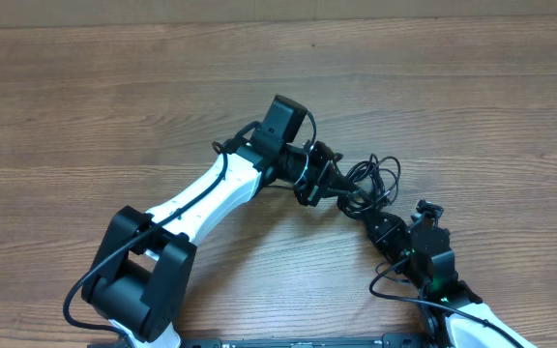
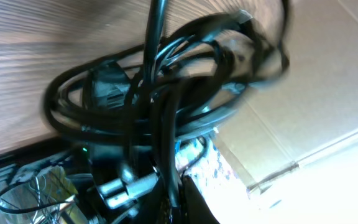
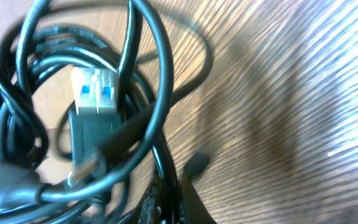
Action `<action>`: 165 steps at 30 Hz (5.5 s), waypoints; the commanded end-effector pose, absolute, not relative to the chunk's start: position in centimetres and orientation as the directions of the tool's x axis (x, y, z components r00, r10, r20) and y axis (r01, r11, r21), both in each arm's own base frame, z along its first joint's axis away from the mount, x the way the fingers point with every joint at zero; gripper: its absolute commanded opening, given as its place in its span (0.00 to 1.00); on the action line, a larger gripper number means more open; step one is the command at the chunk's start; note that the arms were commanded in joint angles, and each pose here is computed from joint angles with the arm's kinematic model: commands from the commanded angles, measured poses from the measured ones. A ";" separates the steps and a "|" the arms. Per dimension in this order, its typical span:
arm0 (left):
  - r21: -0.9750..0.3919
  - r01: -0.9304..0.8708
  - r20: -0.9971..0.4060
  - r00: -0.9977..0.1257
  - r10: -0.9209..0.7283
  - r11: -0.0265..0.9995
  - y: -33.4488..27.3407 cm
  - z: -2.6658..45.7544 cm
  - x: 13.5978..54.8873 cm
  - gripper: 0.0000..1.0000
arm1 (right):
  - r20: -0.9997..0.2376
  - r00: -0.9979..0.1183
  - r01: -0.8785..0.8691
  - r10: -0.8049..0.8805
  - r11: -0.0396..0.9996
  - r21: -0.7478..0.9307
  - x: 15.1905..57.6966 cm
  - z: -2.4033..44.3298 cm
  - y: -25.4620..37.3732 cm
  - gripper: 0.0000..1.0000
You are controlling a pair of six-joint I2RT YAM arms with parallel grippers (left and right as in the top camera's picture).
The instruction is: Untangle cables
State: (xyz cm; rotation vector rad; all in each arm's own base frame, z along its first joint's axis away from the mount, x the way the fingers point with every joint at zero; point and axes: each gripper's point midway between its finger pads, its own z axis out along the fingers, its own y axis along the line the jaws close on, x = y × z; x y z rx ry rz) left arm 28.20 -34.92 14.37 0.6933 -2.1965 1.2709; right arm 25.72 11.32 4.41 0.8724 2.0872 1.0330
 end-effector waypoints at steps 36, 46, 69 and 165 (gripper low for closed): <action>-0.955 0.063 -0.080 -0.996 -0.046 0.290 -26.8 18.9 37.6 0.78 | -0.372 -0.672 0.016 0.640 0.515 0.857 26.6 8.6 14.4 0.15; -0.900 -0.062 0.013 -0.993 -0.115 0.431 -26.0 15.4 37.1 0.72 | -0.463 -0.672 -0.090 0.577 0.557 0.826 27.7 10.6 14.6 0.58; -0.373 -0.629 0.132 -0.764 -0.632 0.682 -24.9 5.4 32.3 0.54 | -0.340 -0.631 0.205 0.697 0.573 0.794 28.2 6.6 8.5 0.73; -0.376 0.391 -0.608 -0.788 0.095 0.840 -27.2 19.4 35.2 0.04 | -0.295 -0.868 -0.132 0.400 0.387 0.913 24.0 11.2 15.4 0.54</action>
